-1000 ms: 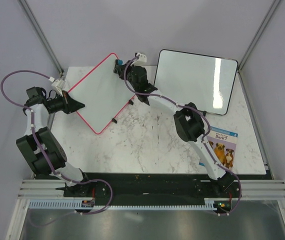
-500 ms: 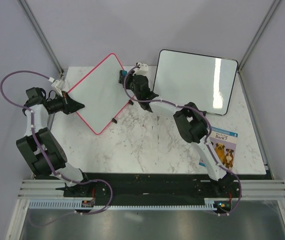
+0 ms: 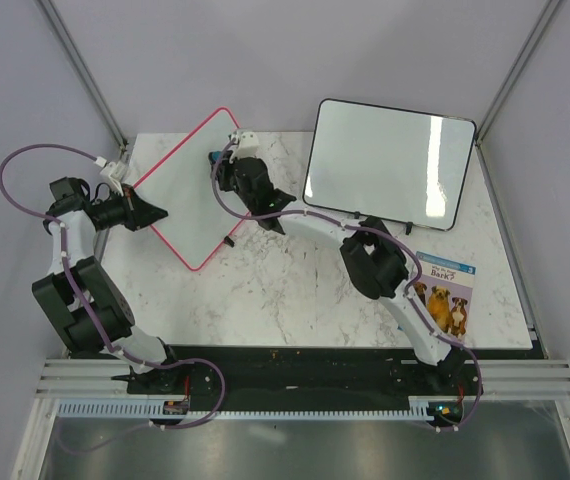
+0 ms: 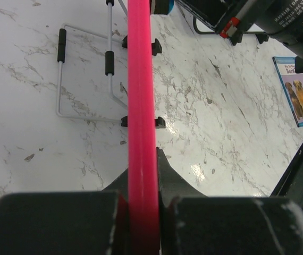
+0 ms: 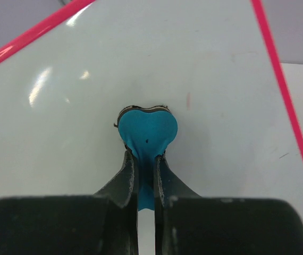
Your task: Erase the whiteboard
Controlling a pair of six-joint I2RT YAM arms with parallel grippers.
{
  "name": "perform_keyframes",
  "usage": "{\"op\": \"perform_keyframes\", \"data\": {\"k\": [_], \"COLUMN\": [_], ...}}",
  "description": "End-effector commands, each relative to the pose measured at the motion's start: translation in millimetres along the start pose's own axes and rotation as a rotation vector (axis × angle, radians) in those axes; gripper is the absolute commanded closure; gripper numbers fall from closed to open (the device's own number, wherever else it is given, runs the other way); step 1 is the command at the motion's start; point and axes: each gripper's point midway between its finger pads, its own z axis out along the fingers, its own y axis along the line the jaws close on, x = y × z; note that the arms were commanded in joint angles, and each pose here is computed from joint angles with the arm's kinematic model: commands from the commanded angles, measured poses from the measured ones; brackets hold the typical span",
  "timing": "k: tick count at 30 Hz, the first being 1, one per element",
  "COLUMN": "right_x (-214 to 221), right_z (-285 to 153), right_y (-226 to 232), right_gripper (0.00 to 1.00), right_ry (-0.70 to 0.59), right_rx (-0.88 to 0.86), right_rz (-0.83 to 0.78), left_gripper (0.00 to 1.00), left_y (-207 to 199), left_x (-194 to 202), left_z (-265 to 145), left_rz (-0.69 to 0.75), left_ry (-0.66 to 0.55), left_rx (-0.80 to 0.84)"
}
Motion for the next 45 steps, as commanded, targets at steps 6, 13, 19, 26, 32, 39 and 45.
{"op": "perform_keyframes", "data": {"k": [6,13,19,26,32,39,45], "right_x": [35,-45,-48,0,81,158,185], "right_z": [-56,-90,-123,-168,-220,-272,-295], "right_y": [98,63,0,-62,-100,-125,-130], "right_gripper": [1.0,1.0,1.0,1.0,1.0,1.0,0.98], "right_ry": [0.127,0.004,0.072,0.3,0.592,0.781,0.833], "right_rx": [-0.258,-0.102,0.051,0.246,0.32,0.363,0.382], "right_rz": [-0.046,-0.095,-0.095,-0.223,-0.254,-0.184,-0.193], "left_gripper": [0.98,0.98,0.98,0.98,0.98,0.98,0.98], "left_y": [-34,-38,-33,-26,-21,-16,-15], "left_x": [40,22,10,-2,-1,5,2], "left_z": [17,17,17,20,22,24,27], "left_rz": [0.031,-0.015,-0.029,-0.077,-0.118,-0.146,-0.159], "left_ry": [0.123,0.081,0.058,0.04,0.056,0.072,0.061], "left_rx": [0.108,0.121,0.083,0.072,0.064,0.071,0.096]}}
